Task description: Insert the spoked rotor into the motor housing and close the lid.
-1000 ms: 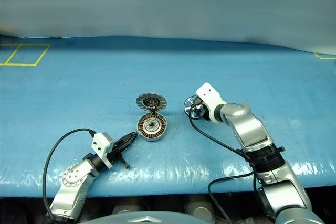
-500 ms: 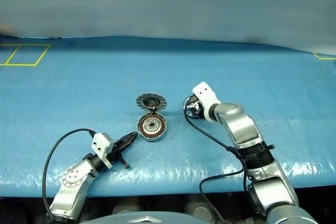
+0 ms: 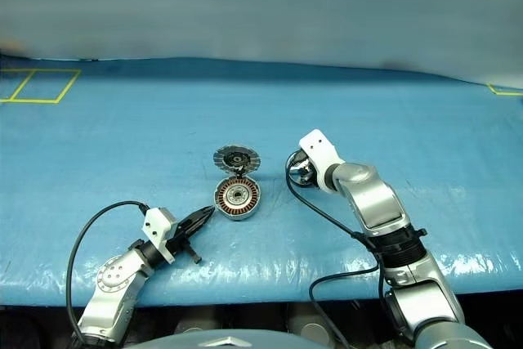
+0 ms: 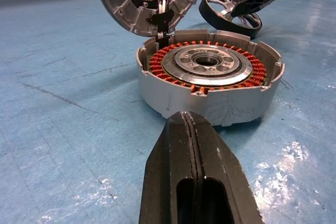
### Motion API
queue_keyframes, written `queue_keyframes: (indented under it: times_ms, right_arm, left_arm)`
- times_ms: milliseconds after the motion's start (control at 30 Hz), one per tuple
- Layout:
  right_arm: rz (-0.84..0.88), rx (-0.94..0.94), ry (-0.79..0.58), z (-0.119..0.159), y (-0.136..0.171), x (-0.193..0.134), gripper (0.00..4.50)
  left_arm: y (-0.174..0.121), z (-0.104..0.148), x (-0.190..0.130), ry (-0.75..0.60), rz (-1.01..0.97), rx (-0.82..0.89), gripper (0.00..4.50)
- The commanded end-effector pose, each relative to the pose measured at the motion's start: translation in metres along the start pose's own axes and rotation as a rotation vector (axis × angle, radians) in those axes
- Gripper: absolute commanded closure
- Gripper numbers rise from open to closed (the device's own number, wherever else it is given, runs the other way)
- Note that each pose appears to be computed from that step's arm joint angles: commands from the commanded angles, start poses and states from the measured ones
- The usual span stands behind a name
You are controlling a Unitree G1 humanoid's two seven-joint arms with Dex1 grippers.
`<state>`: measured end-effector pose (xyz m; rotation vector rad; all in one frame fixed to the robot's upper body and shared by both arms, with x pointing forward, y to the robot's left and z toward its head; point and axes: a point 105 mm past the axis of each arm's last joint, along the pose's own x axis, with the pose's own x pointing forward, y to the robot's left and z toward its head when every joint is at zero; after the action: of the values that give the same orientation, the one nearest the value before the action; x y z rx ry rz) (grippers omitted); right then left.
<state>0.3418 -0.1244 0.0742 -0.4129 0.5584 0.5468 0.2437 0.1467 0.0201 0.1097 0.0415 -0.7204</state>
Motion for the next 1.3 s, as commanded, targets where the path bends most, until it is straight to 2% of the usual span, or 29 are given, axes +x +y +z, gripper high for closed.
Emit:
queue_keyframes:
  times_ms: [33,167,300,533,667,800,967,1300]
  right_arm:
    - [0.001,-0.016,0.034,-0.011,0.003,-0.004,3.17]
    - [0.102,-0.076,-0.087,0.017,0.015,-0.028,3.17]
    - [0.339,-0.248,-0.15,0.033,0.051,-0.061,3.17]
    - [0.543,-0.305,-0.317,0.064,0.101,-0.078,3.17]
    - [0.55,-0.302,-0.329,0.069,0.122,-0.062,3.17]
    - [0.523,-0.304,-0.316,0.072,0.129,-0.046,3.17]
    - [0.467,-0.279,-0.303,0.073,0.122,-0.031,3.17]
    - [0.436,-0.269,-0.268,0.07,0.114,-0.025,3.17]
  left_arm:
    - [0.0,-0.001,-0.002,-0.002,0.005,-0.002,4.5]
    - [0.0,-0.001,-0.003,0.0,0.005,-0.001,4.5]
    - [0.0,-0.001,-0.004,0.001,-0.002,0.001,4.5]
    - [0.001,0.001,-0.003,-0.006,-0.007,0.005,4.5]
    - [0.0,0.003,-0.003,-0.015,-0.011,0.005,4.5]
    - [-0.002,0.008,-0.001,-0.038,-0.016,0.002,4.5]
    - [-0.006,0.014,-0.001,-0.076,-0.027,-0.04,4.5]
    - [-0.011,0.019,-0.002,-0.115,-0.043,-0.073,4.5]
